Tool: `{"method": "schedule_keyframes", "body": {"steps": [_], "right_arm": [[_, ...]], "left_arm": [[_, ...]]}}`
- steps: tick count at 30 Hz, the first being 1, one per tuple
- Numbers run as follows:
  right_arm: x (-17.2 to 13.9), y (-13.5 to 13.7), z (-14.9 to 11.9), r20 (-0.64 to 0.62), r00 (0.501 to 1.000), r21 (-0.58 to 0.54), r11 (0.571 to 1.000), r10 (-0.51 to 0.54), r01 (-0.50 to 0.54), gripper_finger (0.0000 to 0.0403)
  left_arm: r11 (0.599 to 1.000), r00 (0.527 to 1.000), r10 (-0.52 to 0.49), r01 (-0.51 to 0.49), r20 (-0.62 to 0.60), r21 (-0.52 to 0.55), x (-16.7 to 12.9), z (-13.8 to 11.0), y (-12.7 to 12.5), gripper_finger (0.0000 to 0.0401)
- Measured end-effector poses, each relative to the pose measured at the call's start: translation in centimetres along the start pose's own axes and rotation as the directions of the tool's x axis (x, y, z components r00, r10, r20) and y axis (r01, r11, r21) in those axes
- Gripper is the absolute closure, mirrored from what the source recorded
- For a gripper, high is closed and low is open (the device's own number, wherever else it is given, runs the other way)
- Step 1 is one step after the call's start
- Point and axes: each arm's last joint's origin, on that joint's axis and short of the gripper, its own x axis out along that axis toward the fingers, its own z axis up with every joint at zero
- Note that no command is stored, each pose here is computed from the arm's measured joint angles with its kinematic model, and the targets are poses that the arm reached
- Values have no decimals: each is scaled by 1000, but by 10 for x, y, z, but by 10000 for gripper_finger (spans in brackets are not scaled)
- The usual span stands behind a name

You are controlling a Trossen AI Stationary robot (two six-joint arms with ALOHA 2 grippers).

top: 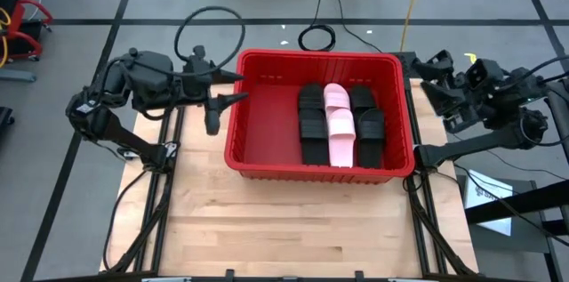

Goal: Pick and place slides into bin
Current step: Return to Home Position

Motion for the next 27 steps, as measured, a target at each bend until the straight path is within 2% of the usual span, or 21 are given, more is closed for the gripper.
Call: {"method": "schedule_keyframes", "body": {"steps": [3, 5, 10, 17, 22, 27], "right_arm": [[-6, -3, -2, -26, 998, 0, 999, -49, 49, 190], [-12, -4, -2, -15, 999, 4, 999, -47, 47, 190], [-31, -7, -2, 72, 997, -5, 999, -33, 34, 190], [-60, -15, -27, 120, 992, -29, 999, -29, 33, 190], [-78, -22, -59, 179, 984, -30, 999, -23, 29, 190], [-98, -30, -95, 294, 956, 8, 1000, -14, 12, 190]], "left_arm": [[999, 999, 34, -34, 3, -20, -3, 0, 6, 215], [999, 999, 40, -40, 10, -14, -7, 1, 9, 215], [999, 999, 37, -37, 30, -12, -17, 2, 13, 215], [999, 999, 35, -34, 26, -12, -18, 0, 13, 215], [998, 998, 51, -52, -31, -17, -6, -21, 11, 215], [996, 998, 49, -45, 47, -76, -2, -53, 10, 215]]}}
